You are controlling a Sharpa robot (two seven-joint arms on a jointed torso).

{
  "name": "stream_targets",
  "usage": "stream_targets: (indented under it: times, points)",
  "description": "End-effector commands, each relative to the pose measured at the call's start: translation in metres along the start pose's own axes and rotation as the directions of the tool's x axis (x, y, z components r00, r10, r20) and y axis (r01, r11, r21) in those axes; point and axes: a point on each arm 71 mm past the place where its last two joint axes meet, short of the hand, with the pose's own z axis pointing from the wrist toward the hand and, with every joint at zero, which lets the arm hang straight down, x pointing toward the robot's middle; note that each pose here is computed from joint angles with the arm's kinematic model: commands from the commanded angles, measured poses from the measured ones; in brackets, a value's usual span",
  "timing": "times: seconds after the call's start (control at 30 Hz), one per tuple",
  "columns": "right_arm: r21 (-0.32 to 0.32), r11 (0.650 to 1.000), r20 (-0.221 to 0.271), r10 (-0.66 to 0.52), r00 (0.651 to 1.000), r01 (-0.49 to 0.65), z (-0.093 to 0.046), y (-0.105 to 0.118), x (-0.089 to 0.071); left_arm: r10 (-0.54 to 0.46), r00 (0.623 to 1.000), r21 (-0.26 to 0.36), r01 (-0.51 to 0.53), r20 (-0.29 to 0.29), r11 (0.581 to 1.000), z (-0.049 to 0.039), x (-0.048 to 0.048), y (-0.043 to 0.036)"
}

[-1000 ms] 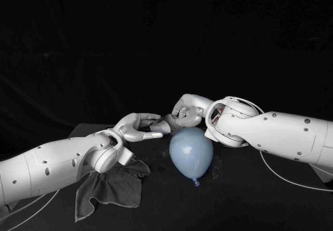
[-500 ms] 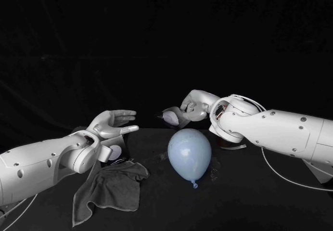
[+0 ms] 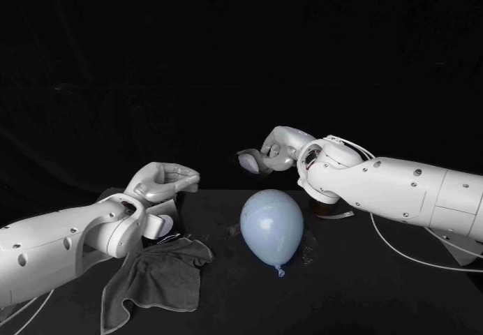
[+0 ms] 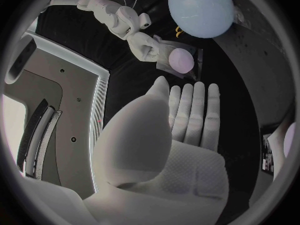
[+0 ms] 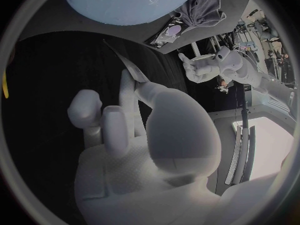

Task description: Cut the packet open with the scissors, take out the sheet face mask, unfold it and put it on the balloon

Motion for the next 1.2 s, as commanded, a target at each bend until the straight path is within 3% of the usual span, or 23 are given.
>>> stream_targets:
  times: [0.03, 0.1, 0.2, 0.33, 0.53, 0.8, 1.2]
  points:
    - [0.004, 0.999, 0.043, -0.049, 0.998, 0.049, 0.001, 0.003, -0.002, 0.003, 0.999, -0.042, -0.004, -0.033, 0.999, 0.0061, 0.0222, -0.0026]
    - [-0.002, 0.998, 0.046, -0.062, 0.997, 0.062, 0.001, 0.006, -0.001, -0.005, 0.998, -0.076, -0.001, -0.069, 0.997, 0.0109, 0.038, -0.0037]
    - [-0.012, 0.997, 0.047, -0.077, 0.996, 0.077, 0.001, 0.01, 0.0, 0.001, 0.996, -0.101, -0.01, -0.093, 0.995, 0.0239, 0.0542, -0.0121]
    - [-0.027, 0.995, 0.044, -0.093, 0.995, 0.094, 0.0, 0.015, 0.003, 0.011, 0.997, -0.109, -0.019, -0.072, 0.994, 0.0372, 0.0644, -0.0215]
    - [-0.054, 0.991, 0.033, -0.119, 0.992, 0.12, -0.003, 0.023, 0.007, -0.006, 1.0, -0.118, 0.01, 0.029, 0.993, 0.0528, 0.0712, -0.0292]
    - [-0.08, 0.986, 0.029, -0.147, 0.989, 0.149, -0.006, 0.03, 0.009, -0.017, 0.999, -0.153, 0.024, 0.051, 0.988, 0.0608, 0.0825, -0.0332]
    - [-0.117, 0.98, 0.029, -0.159, 0.987, 0.162, -0.01, 0.041, 0.013, 0.001, 0.999, -0.302, -0.016, -0.05, 0.953, 0.0642, 0.1007, -0.0297]
